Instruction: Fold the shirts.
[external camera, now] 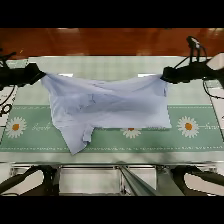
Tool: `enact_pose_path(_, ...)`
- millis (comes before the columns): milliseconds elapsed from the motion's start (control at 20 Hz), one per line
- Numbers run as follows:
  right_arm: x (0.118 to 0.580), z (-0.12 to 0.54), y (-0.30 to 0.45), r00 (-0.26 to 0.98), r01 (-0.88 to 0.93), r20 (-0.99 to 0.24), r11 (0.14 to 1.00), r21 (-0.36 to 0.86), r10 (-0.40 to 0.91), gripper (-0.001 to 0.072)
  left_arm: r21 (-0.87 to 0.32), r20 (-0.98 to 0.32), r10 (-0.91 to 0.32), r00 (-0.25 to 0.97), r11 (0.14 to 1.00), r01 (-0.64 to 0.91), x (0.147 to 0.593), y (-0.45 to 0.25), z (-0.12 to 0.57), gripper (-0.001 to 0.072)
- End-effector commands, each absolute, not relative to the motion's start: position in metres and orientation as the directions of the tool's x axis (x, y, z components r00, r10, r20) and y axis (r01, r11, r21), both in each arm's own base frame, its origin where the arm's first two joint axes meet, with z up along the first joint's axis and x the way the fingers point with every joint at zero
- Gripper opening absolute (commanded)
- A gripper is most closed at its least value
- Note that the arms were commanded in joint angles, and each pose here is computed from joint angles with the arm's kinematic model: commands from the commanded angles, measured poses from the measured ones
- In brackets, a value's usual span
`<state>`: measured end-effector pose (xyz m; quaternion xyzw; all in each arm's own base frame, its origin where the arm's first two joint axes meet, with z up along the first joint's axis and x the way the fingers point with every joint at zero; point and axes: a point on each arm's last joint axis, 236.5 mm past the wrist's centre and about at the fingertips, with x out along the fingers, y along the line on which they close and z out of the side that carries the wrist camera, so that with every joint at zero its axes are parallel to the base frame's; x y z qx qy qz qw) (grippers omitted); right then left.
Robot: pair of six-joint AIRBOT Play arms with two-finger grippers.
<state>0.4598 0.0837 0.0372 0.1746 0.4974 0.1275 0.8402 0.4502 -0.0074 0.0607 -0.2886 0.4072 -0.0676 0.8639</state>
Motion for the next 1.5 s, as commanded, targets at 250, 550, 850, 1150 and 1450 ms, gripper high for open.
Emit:
enact_pose_path(250,0.509,0.057,0.08,0.399,0.015,-0.74,0.802,0.597,0.542,0.0412,-0.614,-0.737,-0.49,0.466,0.774,-0.156,0.454,0.003,0.018,0.0508)
enact_pose_path(550,0.42,0.077,-0.078,0.306,0.201,-0.927,0.937,0.284,0.215,0.0405,-0.534,-0.816,-0.402,0.415,0.8,-0.274,0.359,0.083,0.037,0.0508)
enact_pose_path(850,0.345,-0.004,-0.043,0.282,0.298,-0.893,0.854,0.428,0.349,0.0404,-0.577,-0.813,-0.5,0.3,0.619,-0.533,0.253,0.05,-0.057,0.0508)
enact_pose_path(1150,0.308,-0.031,-0.011,0.237,0.277,-0.87,0.829,0.486,0.432,0.0404,-0.58,-0.791,-0.573,0.212,0.596,-0.555,0.238,0.028,-0.082,0.0508)
enact_pose_path(1450,0.307,-0.03,-0.009,0.231,0.276,-0.867,0.825,0.494,0.442,0.0404,-0.634,-0.743,-0.629,0.229,0.549,-0.545,0.262,0.006,-0.097,0.0508)
